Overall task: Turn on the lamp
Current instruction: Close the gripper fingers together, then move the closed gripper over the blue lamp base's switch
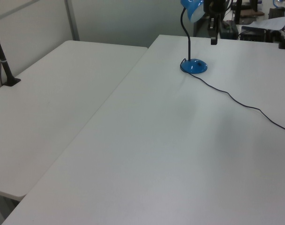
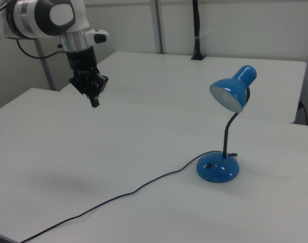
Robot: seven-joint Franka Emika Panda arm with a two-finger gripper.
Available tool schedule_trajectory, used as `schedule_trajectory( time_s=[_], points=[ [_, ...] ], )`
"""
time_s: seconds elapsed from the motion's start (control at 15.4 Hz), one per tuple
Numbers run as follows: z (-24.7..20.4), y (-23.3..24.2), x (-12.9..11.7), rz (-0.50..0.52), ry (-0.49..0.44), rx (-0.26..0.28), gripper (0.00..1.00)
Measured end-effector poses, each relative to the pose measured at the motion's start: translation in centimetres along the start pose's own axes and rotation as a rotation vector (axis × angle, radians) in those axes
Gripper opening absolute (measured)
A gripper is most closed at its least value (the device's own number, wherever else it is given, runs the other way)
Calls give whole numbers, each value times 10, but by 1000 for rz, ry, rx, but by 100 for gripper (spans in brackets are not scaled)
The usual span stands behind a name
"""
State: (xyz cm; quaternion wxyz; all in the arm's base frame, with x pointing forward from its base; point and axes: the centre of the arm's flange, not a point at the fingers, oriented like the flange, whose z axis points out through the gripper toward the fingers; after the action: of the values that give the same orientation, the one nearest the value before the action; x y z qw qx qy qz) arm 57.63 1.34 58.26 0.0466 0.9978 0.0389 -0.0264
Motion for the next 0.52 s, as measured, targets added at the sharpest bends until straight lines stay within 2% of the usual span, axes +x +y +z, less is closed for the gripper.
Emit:
schedule_trajectory(
  time_s=[0.52],
  points=[
    [5, 27, -1, 46, -9, 3, 1]
  ],
)
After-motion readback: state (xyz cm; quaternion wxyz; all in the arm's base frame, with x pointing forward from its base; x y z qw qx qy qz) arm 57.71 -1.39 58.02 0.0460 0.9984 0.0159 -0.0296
